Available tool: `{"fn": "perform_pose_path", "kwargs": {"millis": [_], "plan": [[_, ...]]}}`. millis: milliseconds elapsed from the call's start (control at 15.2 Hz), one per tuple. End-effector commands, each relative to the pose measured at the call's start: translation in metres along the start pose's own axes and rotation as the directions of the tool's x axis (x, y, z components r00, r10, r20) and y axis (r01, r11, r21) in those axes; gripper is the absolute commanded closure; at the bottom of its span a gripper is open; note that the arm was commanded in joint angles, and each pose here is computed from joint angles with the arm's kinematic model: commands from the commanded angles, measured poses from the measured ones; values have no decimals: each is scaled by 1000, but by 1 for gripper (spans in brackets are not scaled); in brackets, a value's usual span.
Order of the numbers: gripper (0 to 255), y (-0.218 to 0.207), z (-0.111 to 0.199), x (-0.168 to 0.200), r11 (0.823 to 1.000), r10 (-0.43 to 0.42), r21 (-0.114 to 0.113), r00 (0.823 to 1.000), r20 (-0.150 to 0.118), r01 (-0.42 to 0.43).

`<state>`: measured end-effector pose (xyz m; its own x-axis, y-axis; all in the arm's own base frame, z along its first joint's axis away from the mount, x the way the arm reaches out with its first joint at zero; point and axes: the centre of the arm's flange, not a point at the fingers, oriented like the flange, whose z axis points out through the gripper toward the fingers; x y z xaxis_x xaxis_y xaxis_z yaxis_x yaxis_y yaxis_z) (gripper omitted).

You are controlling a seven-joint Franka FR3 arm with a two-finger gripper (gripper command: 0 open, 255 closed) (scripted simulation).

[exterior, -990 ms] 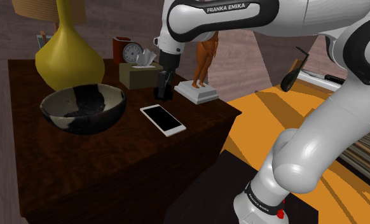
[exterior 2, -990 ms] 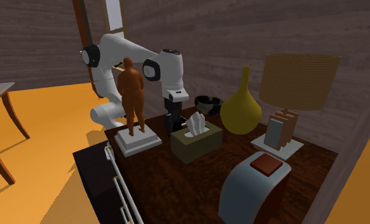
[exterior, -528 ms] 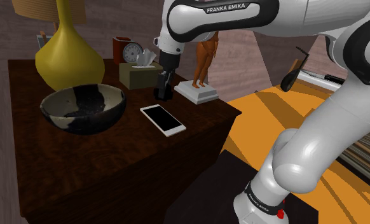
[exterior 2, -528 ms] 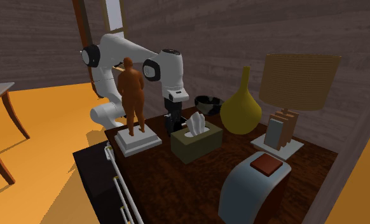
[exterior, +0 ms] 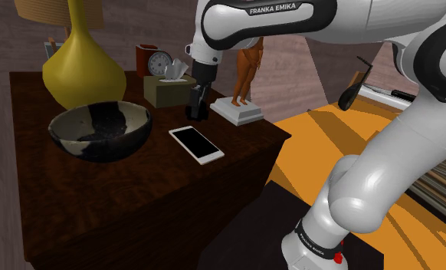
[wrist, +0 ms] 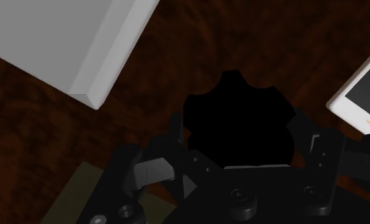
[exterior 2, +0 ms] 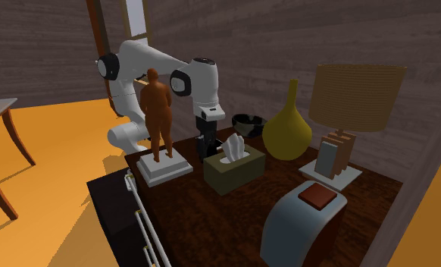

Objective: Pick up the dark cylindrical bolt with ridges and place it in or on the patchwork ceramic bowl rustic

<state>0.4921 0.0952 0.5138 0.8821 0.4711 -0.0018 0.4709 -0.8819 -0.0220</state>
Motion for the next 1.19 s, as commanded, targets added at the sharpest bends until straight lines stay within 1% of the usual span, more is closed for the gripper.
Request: {"fn": "perform_pose_path", "kwargs": {"millis": [0,1122], "plan": [[255,0,-8,0,1000,0,0,1000,0,0],[255,-2,-98,0,1000,0,0,1000,0,0]]}}
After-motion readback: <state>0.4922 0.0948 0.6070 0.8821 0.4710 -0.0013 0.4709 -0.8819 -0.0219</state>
